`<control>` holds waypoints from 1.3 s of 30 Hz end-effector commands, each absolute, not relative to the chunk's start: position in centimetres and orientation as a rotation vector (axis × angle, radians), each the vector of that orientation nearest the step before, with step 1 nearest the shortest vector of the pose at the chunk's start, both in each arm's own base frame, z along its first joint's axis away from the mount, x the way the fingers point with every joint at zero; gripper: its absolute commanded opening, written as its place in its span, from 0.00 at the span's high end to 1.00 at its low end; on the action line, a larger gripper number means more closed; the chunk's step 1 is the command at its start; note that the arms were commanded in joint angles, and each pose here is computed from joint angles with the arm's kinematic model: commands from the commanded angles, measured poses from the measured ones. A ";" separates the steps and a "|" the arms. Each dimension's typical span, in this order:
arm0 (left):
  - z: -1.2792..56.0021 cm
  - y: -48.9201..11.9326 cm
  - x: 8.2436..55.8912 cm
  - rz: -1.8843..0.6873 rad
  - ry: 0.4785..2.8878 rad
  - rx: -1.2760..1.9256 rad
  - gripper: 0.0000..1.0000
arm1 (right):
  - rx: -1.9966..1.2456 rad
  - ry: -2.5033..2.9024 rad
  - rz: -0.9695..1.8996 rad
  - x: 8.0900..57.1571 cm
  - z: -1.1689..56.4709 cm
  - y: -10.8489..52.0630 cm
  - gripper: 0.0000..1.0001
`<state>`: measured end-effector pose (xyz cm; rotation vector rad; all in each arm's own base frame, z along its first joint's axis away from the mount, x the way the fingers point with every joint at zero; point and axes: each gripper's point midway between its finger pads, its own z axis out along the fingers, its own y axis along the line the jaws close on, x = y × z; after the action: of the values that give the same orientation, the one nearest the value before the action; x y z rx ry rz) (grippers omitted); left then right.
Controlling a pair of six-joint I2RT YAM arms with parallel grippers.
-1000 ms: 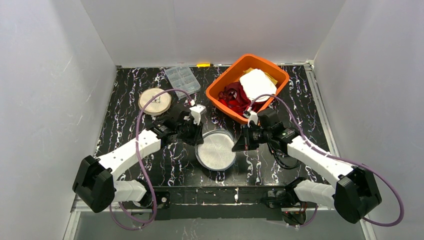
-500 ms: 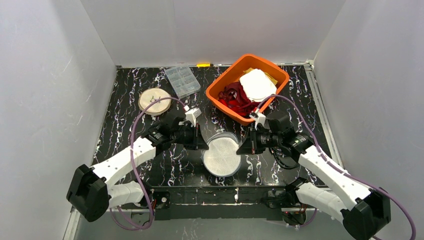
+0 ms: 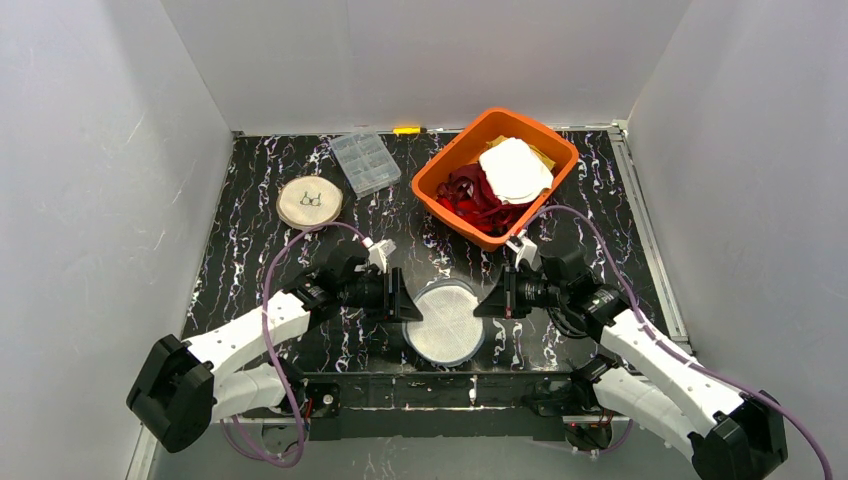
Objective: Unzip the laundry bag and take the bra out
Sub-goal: Close the laundry bag at the center of the board.
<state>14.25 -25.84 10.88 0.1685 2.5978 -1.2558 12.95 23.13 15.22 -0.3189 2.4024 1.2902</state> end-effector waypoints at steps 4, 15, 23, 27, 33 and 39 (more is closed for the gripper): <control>10.2 -25.3 14.8 -1.175 2.589 0.181 0.45 | -0.157 2.287 1.340 15.0 14.8 23.9 0.99; 7.0 -23.4 15.9 -0.954 2.674 0.111 0.44 | 0.128 2.329 1.233 16.8 9.2 22.7 0.99; 4.7 -23.7 16.6 -0.888 2.733 0.090 0.49 | 0.202 2.371 1.179 17.0 7.1 22.2 0.99; 5.0 -24.1 16.8 -0.900 2.718 0.087 0.51 | 0.190 2.393 1.147 16.8 6.6 21.8 0.99; 7.9 -23.2 17.4 -0.857 2.635 0.114 0.49 | 0.144 2.438 1.059 16.5 5.8 20.9 0.95; 11.1 -22.9 17.3 -0.872 2.580 0.147 0.47 | 0.095 2.421 1.072 16.4 6.7 21.1 0.67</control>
<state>17.41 -23.52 9.10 0.1138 2.6049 -0.9002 15.64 20.97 5.18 0.1526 2.4686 1.0852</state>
